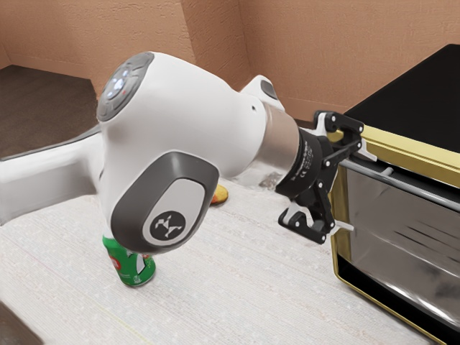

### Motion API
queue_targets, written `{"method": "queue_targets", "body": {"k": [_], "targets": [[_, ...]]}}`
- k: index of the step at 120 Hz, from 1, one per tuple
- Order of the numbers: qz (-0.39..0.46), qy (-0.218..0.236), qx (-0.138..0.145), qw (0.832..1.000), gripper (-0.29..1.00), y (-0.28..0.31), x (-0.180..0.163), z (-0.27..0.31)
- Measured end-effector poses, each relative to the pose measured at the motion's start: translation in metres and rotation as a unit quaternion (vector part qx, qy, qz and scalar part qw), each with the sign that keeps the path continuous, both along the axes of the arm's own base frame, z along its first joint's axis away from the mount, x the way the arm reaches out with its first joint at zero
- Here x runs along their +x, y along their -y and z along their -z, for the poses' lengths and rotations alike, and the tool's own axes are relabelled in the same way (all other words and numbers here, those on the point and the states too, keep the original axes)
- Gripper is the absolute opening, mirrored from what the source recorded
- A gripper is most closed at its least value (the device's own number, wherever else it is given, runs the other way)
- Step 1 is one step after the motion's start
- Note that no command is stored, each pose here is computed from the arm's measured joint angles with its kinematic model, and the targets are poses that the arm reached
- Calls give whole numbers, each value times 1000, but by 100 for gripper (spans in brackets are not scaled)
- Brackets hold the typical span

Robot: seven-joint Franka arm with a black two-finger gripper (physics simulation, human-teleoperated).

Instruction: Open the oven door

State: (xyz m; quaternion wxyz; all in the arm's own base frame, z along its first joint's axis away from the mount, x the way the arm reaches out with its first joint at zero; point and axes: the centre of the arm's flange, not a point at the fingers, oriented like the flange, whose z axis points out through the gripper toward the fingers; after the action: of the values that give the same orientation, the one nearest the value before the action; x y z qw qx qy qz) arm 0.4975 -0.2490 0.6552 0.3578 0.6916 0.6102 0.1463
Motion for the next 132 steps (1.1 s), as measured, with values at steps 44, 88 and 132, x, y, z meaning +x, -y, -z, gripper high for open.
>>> {"method": "queue_targets", "body": {"k": [44, 88, 132], "targets": [[-54, -21, -36, 998, 70, -10, 15, 8], [-69, -47, -44, 996, 70, -3, 24, 32], [-68, -59, 17, 996, 70, -21, -53, 71]]}}
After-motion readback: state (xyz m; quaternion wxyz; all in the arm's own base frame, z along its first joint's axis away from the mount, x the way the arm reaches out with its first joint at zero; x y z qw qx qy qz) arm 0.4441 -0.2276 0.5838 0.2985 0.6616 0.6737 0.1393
